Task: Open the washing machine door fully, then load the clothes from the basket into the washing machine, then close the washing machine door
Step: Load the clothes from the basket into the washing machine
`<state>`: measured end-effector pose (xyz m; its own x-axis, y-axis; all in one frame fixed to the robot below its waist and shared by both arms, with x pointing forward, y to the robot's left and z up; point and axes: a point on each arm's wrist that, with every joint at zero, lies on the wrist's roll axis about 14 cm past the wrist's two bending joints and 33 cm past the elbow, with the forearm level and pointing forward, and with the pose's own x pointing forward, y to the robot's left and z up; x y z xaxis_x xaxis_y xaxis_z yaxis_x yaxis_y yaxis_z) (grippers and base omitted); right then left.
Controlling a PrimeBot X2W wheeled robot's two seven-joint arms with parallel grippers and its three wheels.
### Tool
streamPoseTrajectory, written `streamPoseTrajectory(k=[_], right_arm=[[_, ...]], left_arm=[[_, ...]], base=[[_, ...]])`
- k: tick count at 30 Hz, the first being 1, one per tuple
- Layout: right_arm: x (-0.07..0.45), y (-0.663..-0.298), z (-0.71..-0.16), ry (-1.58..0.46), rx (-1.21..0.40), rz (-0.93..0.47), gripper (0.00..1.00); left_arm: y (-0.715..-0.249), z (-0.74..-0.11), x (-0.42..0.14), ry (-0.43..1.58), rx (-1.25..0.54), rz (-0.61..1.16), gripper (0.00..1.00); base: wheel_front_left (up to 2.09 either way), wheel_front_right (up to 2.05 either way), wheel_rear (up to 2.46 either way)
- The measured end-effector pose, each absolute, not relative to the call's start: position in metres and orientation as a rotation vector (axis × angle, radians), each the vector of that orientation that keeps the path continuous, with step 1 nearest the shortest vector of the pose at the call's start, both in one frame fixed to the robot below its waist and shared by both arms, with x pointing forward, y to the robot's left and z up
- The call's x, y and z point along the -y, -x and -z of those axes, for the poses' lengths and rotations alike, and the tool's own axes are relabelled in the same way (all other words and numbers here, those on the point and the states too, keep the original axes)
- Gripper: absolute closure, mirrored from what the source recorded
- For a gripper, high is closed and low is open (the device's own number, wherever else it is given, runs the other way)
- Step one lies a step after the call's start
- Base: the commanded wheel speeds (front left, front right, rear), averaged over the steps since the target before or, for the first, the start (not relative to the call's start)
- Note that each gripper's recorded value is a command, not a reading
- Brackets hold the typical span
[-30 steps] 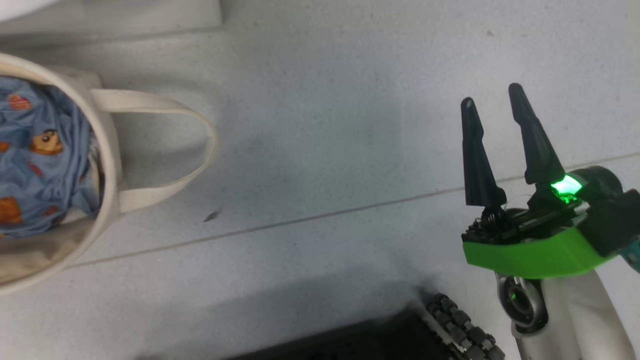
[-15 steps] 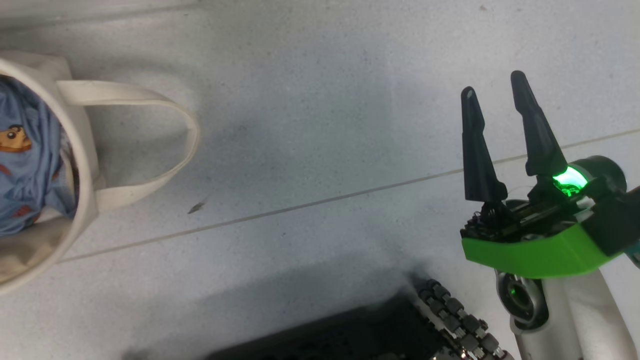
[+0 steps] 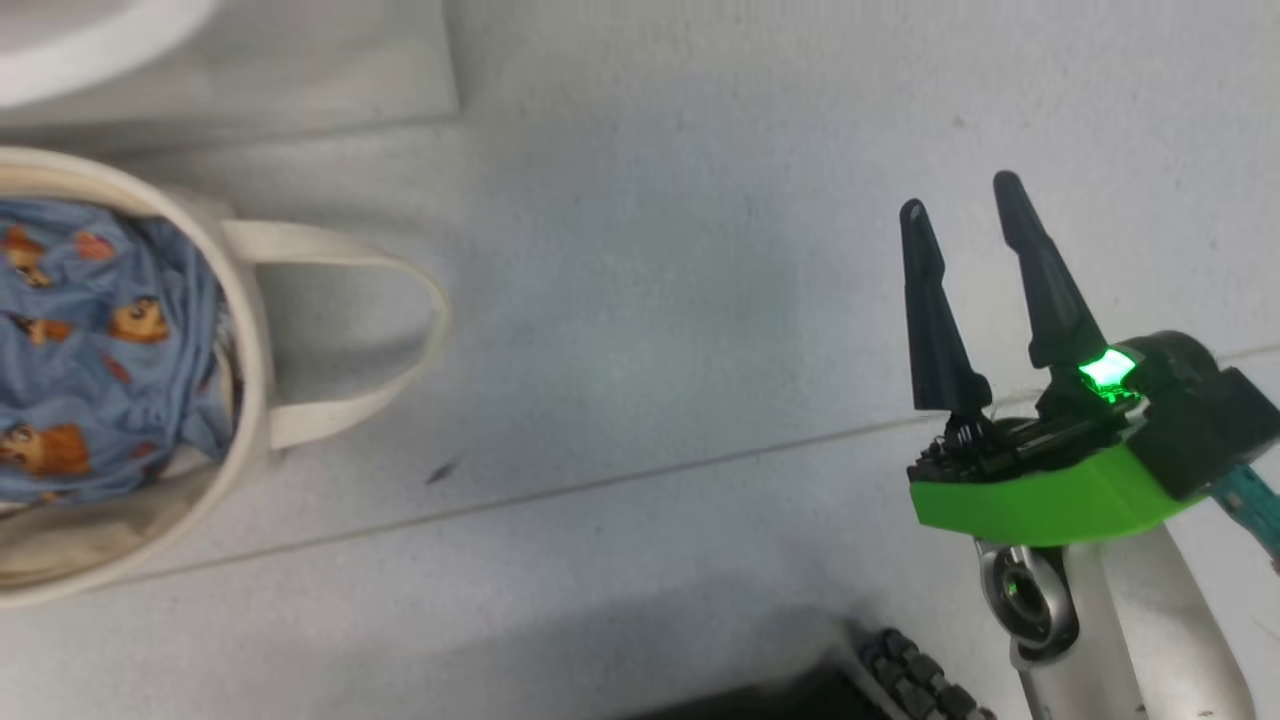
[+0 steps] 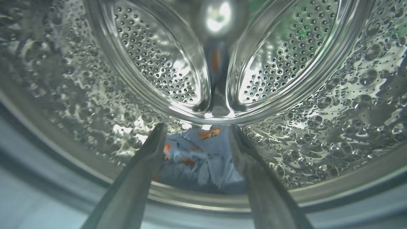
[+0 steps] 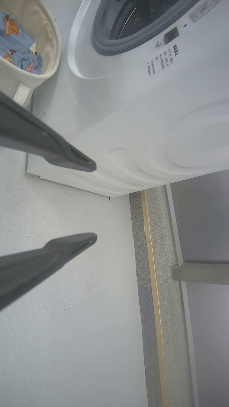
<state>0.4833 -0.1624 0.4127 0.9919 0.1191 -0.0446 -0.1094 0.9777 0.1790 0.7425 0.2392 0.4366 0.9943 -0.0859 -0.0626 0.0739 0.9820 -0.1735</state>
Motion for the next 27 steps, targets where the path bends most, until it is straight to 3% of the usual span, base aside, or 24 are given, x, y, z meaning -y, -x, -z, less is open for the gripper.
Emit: streamPoseTrajectory(k=[10,20,27], right_arm=[[0.153,-0.473,-0.455,-0.192,0.017,-0.140,0.00],[0.151,-0.435,-0.495,-0.226,0.074,-0.138,0.00],[0.140,-0.417,-0.523,-0.240,0.135,-0.173,0.00]], left_arm=[[-0.678,-0.472,-0.230,0.172,-0.097,0.148,0.00],[-0.572,-0.485,-0.214,0.187,-0.139,0.197,0.00],[-0.517,-0.511,-0.222,0.149,-0.073,0.179,0.00]], base=[[0.00,0.00,0.00],[0.00,0.00,0.00],[0.00,0.00,0.00]])
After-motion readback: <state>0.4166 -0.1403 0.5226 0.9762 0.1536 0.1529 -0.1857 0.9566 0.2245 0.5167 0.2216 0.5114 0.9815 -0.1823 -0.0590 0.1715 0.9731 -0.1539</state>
